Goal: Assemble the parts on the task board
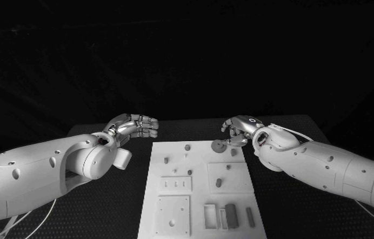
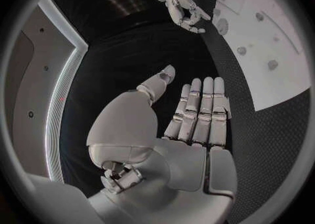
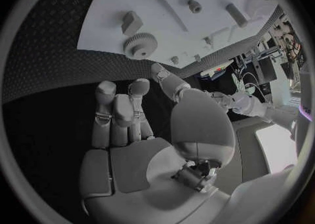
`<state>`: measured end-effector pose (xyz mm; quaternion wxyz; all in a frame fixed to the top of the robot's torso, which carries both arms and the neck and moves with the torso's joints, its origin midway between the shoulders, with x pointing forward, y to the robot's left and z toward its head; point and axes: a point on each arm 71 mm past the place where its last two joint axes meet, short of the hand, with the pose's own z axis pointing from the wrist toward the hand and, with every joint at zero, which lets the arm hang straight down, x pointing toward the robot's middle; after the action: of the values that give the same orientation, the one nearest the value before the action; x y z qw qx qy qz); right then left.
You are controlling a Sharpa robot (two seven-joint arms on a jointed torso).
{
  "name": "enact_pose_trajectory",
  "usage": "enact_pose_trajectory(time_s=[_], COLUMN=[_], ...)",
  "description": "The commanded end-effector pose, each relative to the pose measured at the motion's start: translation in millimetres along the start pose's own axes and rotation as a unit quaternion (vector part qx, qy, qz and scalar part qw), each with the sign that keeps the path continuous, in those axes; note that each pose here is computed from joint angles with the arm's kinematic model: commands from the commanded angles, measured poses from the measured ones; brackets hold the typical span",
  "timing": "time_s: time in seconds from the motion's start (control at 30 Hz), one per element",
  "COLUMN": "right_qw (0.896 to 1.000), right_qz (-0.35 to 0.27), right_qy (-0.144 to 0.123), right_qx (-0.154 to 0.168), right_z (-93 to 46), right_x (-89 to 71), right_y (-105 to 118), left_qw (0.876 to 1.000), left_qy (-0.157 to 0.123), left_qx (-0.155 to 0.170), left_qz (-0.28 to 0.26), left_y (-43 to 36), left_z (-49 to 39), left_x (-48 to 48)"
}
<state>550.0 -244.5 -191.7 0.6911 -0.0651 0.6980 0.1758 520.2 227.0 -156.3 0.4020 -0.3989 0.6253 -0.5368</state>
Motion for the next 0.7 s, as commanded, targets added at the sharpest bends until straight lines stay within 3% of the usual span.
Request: enact_pose_trajectory(time_s=[0.03,0.7], right_qw=[0.999,0.998], right_qz=[0.004,0.004], right_qy=[0.038,0.07], right_qx=[-0.004,0.004], right_z=[2.2,13.3], right_x=[6.8,30.0], right_y=[0,3], left_qw=[1.0,1.0], left_qy=[0.009,0.011], left_qx=[0.006,0.005], left_qz=[-0.004,-0.004], left_y=[-1.4,-1.1], left_z=[1.0,2.1], left_x=[2.3,3.0])
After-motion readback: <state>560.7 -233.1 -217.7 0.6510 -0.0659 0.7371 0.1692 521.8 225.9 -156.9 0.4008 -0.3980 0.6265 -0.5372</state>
